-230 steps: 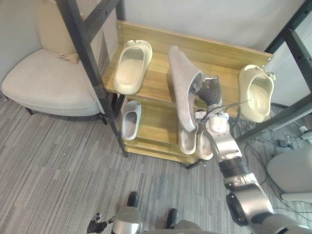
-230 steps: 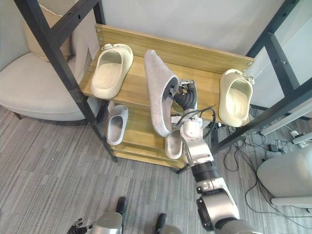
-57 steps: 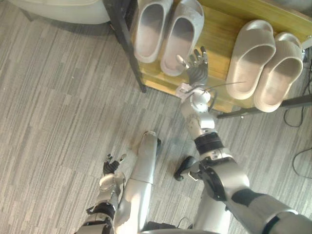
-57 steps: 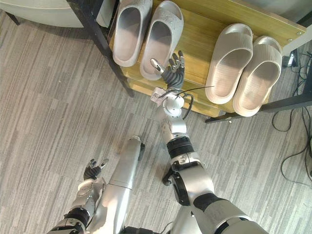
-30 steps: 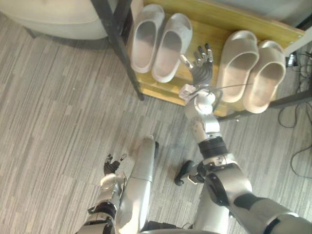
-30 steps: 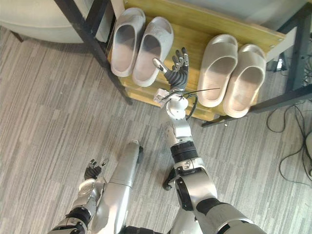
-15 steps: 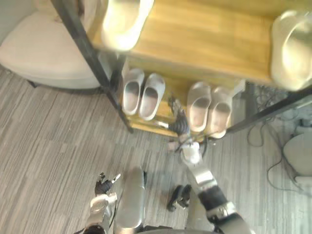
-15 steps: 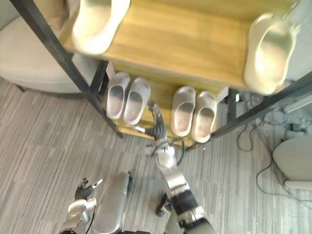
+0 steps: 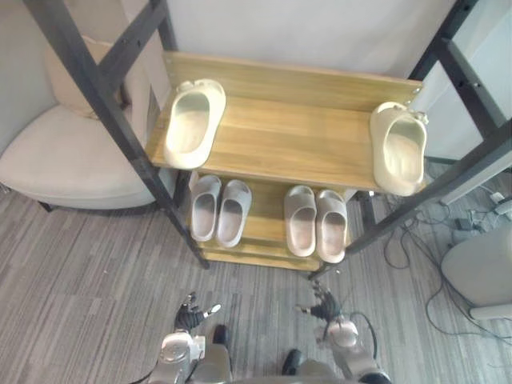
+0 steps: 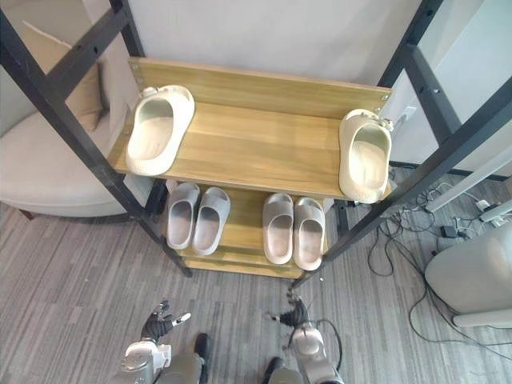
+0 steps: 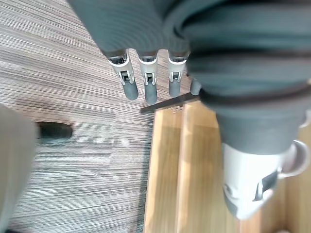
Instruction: Organize the slippers on the shoe rack
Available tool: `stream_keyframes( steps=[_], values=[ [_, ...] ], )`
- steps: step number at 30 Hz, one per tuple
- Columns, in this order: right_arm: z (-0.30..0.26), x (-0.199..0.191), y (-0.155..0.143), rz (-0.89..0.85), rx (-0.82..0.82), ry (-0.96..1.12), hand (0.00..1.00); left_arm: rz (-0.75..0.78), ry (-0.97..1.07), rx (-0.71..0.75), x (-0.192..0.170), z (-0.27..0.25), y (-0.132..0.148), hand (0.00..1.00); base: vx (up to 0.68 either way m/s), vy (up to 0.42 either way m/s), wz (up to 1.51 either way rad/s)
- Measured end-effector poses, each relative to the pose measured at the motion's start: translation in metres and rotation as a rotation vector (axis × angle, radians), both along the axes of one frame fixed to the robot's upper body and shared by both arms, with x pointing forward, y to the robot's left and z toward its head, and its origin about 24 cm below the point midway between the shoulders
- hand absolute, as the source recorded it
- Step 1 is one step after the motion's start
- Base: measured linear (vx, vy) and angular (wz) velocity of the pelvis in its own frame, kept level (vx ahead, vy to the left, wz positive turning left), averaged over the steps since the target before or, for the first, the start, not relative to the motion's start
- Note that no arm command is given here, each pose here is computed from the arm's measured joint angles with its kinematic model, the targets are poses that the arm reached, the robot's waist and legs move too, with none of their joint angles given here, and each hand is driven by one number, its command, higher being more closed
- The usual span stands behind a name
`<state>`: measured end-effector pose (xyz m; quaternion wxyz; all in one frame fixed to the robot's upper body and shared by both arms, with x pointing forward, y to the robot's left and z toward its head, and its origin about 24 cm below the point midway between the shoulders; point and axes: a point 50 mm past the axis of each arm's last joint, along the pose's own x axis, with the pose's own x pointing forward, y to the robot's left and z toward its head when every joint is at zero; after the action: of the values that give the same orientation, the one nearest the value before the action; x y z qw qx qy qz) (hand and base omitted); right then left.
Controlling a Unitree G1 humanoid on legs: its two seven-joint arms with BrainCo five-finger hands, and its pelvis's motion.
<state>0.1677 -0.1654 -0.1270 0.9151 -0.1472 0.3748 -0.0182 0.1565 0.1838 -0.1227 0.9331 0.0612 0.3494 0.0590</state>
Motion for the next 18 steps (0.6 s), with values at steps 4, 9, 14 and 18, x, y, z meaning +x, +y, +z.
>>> stream_keyframes(
  steps=[4,9,14,18],
  values=[
    [-0.015,-0.026,-0.012,-0.059,-0.015,0.107,0.00,-0.088,-0.069,-0.002,0.005,0.011,-0.017,0.00,0.00,-0.023,0.06],
    [-0.022,-0.042,-0.017,-0.090,-0.020,0.172,0.00,-0.221,-0.278,-0.044,0.020,0.049,-0.048,0.00,-0.01,-0.001,0.13],
    [-0.024,-0.045,-0.016,-0.092,-0.018,0.189,0.00,-0.392,-0.494,-0.161,0.027,0.095,-0.088,0.00,0.00,0.007,0.03],
    [-0.026,-0.047,-0.014,-0.065,-0.022,0.202,0.00,-0.475,-0.715,-0.247,0.033,0.143,-0.108,0.00,0.01,-0.002,0.04]
  ],
)
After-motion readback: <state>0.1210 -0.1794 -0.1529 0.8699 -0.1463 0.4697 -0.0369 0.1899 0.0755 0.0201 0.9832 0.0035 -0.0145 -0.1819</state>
